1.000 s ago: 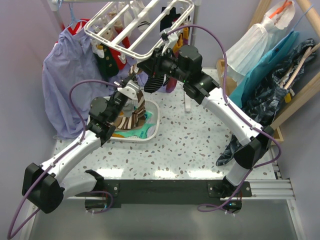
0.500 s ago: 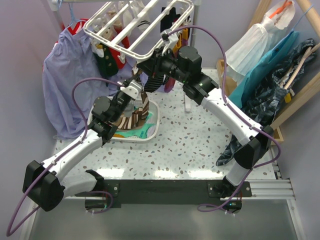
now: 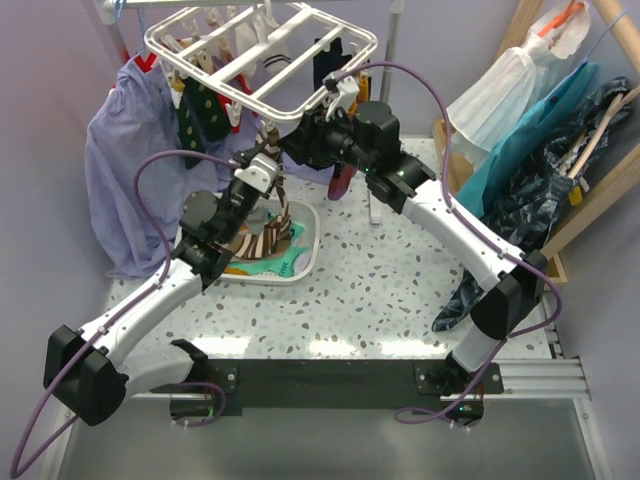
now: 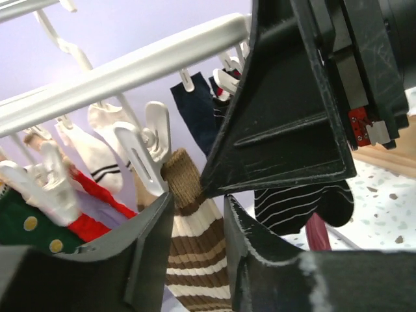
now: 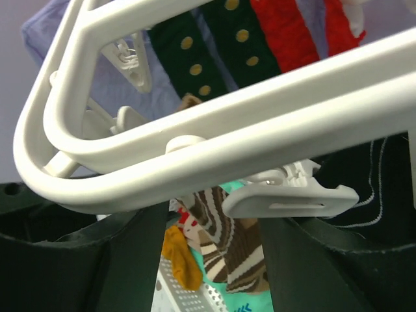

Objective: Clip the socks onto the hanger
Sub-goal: Clamp the sock onto the hanger, then open the clamp at the hanger.

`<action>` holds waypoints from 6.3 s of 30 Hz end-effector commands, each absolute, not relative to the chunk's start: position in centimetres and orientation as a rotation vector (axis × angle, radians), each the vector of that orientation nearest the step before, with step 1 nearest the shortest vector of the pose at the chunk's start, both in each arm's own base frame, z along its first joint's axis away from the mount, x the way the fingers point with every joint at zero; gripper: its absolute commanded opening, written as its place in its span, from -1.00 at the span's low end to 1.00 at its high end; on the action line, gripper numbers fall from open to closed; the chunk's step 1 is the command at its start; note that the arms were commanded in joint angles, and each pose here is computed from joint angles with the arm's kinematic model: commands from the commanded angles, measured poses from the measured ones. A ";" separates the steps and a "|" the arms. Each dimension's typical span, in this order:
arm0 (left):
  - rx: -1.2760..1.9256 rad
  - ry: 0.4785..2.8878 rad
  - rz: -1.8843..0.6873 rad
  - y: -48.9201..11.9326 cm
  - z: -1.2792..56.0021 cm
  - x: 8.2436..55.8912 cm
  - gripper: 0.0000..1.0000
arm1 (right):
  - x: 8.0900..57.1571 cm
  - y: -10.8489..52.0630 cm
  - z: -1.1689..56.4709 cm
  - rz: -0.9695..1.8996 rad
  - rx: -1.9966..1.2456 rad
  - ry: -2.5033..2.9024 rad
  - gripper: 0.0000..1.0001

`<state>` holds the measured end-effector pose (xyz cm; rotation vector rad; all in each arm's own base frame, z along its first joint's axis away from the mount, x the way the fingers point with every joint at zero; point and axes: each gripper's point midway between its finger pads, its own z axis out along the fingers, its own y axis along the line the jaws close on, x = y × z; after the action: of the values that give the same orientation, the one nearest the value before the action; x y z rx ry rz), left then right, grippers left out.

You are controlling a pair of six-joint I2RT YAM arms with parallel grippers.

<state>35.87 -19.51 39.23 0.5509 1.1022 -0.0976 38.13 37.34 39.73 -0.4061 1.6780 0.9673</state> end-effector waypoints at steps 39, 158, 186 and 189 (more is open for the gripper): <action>0.345 1.074 -0.247 -12.8 44.1 40.5 0.45 | 41.4 29.8 42.4 0.741 -0.298 1.586 0.37; 0.537 1.301 -0.584 -21.4 38.3 33.1 -1.00 | 36.6 38.8 44.7 1.001 -0.297 1.544 0.32; 0.593 1.301 -0.568 -21.9 36.3 32.7 -1.00 | 37.9 38.2 46.7 1.012 -0.122 1.481 0.22; 0.600 1.313 -0.561 -22.0 35.9 32.8 -1.00 | 38.0 38.2 47.2 1.016 -0.116 1.459 0.22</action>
<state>35.23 -19.14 38.67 0.4471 1.2717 -0.4552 35.26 40.08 43.14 -0.2368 1.6183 1.0583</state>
